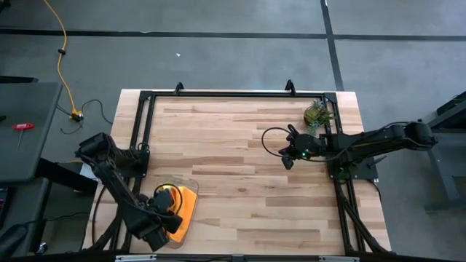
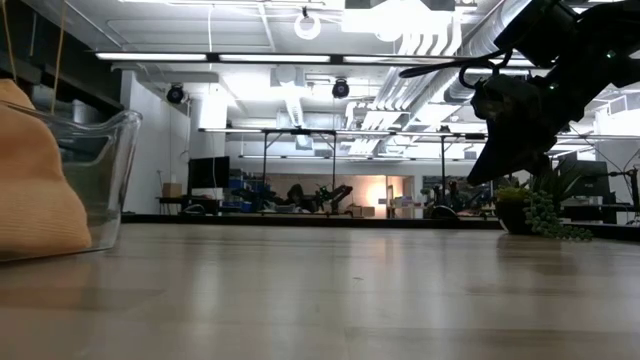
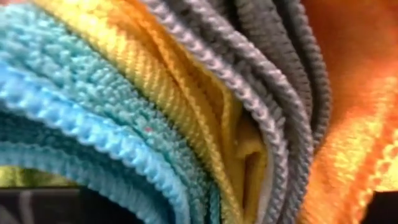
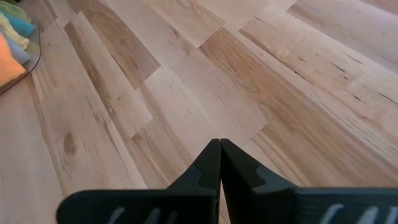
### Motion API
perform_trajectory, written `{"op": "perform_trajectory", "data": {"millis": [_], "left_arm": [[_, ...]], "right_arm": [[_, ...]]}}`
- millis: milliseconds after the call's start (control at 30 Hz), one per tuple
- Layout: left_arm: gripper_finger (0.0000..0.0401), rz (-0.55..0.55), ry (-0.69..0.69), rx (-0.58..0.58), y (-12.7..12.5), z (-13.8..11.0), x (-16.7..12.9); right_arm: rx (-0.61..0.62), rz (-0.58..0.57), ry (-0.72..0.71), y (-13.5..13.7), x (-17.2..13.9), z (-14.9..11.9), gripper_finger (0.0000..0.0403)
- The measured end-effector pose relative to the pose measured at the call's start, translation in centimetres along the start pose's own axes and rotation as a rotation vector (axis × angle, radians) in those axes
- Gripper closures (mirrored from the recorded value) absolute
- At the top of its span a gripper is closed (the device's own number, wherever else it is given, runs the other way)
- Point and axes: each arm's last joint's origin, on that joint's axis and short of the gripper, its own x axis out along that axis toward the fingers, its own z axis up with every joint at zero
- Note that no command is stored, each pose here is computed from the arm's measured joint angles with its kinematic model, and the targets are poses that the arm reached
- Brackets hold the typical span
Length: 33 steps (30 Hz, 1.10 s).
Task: Fold microfiber towels
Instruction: Put the folded microfiber towels into the transparent bin
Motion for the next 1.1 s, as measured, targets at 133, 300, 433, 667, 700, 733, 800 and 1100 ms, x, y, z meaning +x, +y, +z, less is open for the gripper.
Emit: {"op": "perform_trajectory", "data": {"millis": [133, 300, 433, 667, 700, 733, 800, 1100], "left_arm": [[0.0152, 0.006, 0.011, 0.024, 0.5, 0.4, -0.7], [0.0125, -0.010, 0.007, 0.045, 1.2, 1.0, -1.7], [0.0116, -0.016, 0.009, 0.071, 1.6, 1.3, -2.3], [0.0114, -0.047, 0.037, 0.091, 2.1, 1.7, -3.2], [0.0114, -0.051, 0.046, 0.097, 2.3, 1.8, -3.4], [0.0114, -0.058, 0.050, 0.103, 2.4, 1.9, -3.6], [0.0114, -0.067, 0.050, 0.105, 2.7, 2.1, -4.0], [0.0114, -0.095, -0.003, 0.142, 5.4, 4.2, -6.4]], "right_arm": [[0.000, 0.000, 0.000, 0.0, 0.0, 0.0, 0.0403], [0.000, 0.000, 0.000, 0.0, 0.0, 0.0, 0.0403], [0.000, 0.000, 0.000, 0.0, 0.0, 0.0, 0.0403], [0.018, 0.001, 0.000, 0.0, 0.0, 0.0, 0.0403], [0.023, 0.000, 0.000, 0.0, 0.0, 0.0, 0.0403], [0.023, 0.000, 0.000, 0.0, 0.0, 0.0, 0.0403], [0.023, 0.000, 0.000, 0.0, 0.0, 0.0, 0.0403], [0.023, -0.006, -0.006, 0.0, 0.0, 0.0, 0.0403]]}}
